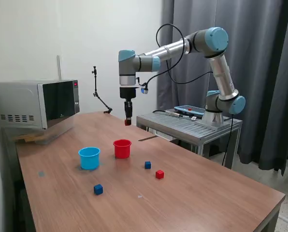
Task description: Place red objects in the red bin, and blue objects in the blue bin.
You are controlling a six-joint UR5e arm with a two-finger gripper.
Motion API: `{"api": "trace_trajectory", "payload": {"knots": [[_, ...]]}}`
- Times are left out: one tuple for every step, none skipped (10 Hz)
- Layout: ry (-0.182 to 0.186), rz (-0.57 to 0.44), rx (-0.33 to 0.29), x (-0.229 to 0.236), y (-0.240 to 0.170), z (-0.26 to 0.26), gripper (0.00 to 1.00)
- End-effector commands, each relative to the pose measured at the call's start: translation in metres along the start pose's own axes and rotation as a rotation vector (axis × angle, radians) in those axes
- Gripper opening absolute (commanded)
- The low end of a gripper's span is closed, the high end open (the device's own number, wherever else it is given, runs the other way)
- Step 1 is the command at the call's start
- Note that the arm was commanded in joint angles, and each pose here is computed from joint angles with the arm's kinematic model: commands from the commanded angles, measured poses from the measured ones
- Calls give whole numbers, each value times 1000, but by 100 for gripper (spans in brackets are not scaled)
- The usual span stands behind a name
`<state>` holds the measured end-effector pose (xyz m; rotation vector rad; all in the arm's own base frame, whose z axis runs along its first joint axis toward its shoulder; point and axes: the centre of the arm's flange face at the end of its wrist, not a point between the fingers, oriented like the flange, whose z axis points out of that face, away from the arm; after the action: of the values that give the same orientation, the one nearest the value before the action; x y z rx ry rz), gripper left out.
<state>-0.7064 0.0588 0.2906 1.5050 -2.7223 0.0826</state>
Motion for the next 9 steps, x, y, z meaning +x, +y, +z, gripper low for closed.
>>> {"api": "trace_trajectory", "payload": {"knots": [[8,-9,31,-10,8,20,0],[4,-8,45,-10,8,29,0],[2,-7,60,-12,4,37,0],[19,-4,91,-12,0,54,0],[25,-5,80,-11,4,58,0],[26,-4,77,-12,6,59,0],[28,17,73,-25,14,57,0],[25,30,82,-33,20,65,0],[22,35,100,-35,22,78,0]]}}
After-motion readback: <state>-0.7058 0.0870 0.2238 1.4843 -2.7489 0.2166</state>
